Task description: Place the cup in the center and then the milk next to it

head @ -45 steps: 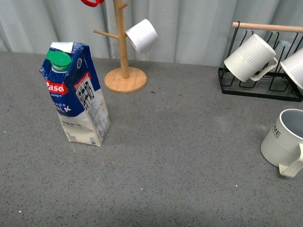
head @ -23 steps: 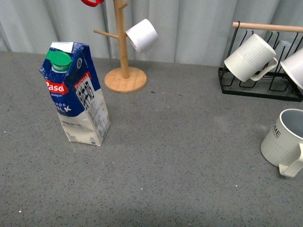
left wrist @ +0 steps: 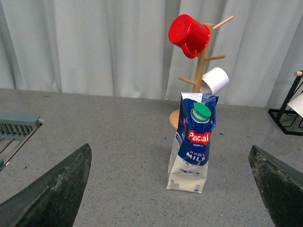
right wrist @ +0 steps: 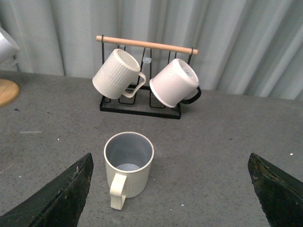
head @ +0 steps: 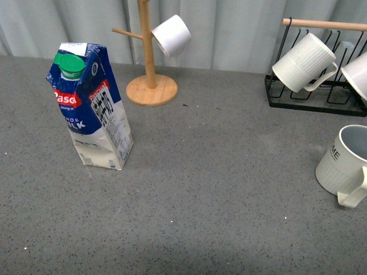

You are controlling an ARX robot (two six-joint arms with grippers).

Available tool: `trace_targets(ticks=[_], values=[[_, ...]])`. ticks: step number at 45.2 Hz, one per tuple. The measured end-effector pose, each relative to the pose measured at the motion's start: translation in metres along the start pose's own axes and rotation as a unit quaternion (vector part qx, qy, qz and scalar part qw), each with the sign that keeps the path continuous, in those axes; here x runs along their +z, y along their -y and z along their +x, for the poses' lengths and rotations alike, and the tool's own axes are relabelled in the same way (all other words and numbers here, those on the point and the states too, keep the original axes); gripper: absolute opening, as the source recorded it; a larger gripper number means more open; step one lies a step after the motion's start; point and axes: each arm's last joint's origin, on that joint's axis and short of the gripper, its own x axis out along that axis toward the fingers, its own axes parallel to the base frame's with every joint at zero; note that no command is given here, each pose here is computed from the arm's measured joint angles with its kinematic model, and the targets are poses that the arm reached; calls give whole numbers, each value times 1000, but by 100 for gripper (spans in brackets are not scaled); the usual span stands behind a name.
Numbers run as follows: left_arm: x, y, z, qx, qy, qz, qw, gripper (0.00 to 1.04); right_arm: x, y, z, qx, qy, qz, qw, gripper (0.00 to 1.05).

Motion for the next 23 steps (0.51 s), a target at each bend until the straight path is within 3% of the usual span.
trace_targets(ticks=[9,23], values=[[0,0,0,0,0,0,1000,98,15,5,56,7,-61,25,998,95],[0,0,0,0,0,0,1000,98,-12,5,132,-3,-235,40,971,95]])
